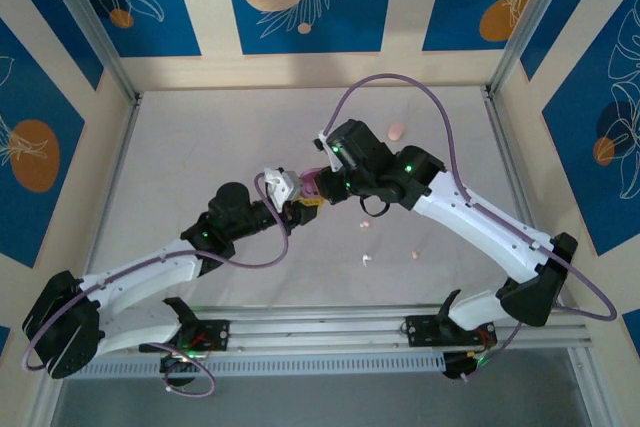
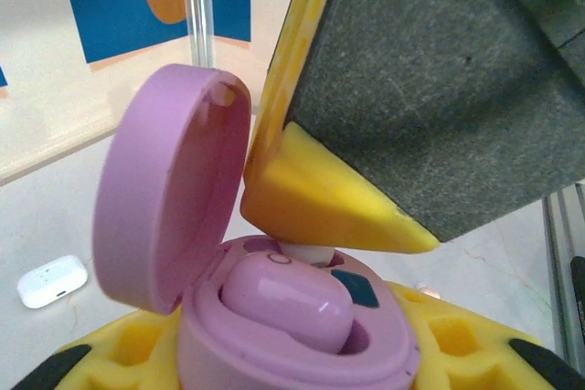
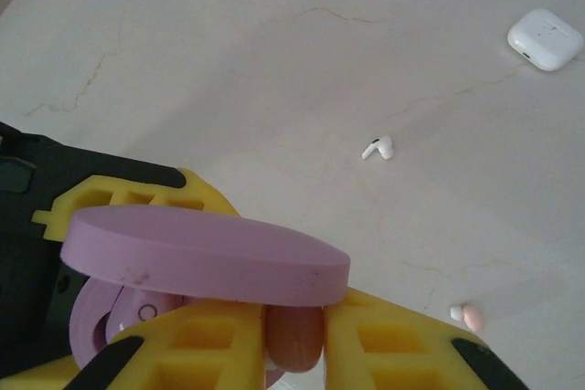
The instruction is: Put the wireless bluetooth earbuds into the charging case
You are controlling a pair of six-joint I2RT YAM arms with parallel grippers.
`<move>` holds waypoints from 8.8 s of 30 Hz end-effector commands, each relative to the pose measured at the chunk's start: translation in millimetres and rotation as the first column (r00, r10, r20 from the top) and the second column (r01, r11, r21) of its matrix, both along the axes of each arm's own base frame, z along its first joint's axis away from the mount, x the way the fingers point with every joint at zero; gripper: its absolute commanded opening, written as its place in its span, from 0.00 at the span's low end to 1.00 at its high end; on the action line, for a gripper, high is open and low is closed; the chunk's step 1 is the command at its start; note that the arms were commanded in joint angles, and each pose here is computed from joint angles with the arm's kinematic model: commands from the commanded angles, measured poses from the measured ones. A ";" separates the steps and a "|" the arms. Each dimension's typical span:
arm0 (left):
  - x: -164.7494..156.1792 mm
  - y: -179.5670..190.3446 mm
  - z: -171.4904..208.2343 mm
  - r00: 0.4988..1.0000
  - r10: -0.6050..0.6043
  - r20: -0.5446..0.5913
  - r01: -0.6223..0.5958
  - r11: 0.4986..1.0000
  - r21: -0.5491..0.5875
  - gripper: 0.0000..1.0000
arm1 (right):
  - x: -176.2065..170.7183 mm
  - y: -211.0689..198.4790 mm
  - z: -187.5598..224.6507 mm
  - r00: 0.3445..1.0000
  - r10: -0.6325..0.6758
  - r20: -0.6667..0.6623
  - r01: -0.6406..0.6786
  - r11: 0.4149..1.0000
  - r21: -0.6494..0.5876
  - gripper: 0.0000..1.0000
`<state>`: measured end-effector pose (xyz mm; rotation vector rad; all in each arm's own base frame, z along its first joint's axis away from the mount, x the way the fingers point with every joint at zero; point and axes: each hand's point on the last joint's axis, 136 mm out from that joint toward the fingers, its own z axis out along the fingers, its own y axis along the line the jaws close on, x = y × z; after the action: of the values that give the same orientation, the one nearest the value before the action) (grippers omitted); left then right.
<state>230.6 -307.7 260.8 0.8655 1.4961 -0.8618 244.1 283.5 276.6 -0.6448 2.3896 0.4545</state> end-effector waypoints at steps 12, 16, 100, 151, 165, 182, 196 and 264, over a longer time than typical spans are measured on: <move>-3.1 -0.3 35.9 0.997 0.008 0.078 -0.001 0.995 -0.096 0.33 | -14.8 4.5 -5.6 0.997 0.071 -0.043 -0.073 0.997 -0.035 0.22; -4.6 -0.8 37.9 0.997 0.000 0.080 0.008 0.995 -0.101 0.33 | -13.2 7.5 -7.3 0.997 0.060 -0.056 -0.061 0.998 -0.017 0.24; -8.5 -9.0 28.2 0.997 -0.050 0.062 0.059 0.988 -0.145 0.35 | -6.3 -23.5 17.8 0.842 0.309 -0.443 0.175 0.619 0.765 0.60; 10.6 36.6 20.3 0.976 0.212 0.056 -0.210 0.977 -0.044 0.75 | 53.0 -19.5 -42.3 0.823 0.133 -0.552 0.346 0.653 0.674 0.17; 4.4 93.3 37.0 0.914 0.405 -0.022 -0.403 0.913 0.061 0.84 | 143.0 60.4 -177.7 0.749 -0.040 -0.661 0.325 0.892 0.314 0.17; 4.6 89.8 39.4 0.920 0.392 -0.026 -0.388 0.918 0.082 0.87 | 160.4 103.5 -247.8 0.705 -0.084 -0.704 0.246 0.960 0.131 0.27; 8.6 79.8 38.4 0.927 0.371 -0.044 -0.366 0.925 0.100 0.88 | 185.2 70.3 -195.6 0.808 -0.116 -0.577 0.220 0.969 0.114 0.58; 17.9 69.7 24.3 0.915 0.382 -0.129 -0.365 0.921 0.134 0.88 | 257.4 -25.7 -250.1 0.964 -0.069 -0.259 -0.012 0.954 -0.301 0.40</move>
<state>248.0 -242.4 267.0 0.6161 1.8139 -0.5704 516.6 259.1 25.9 -0.6917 2.7185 0.1917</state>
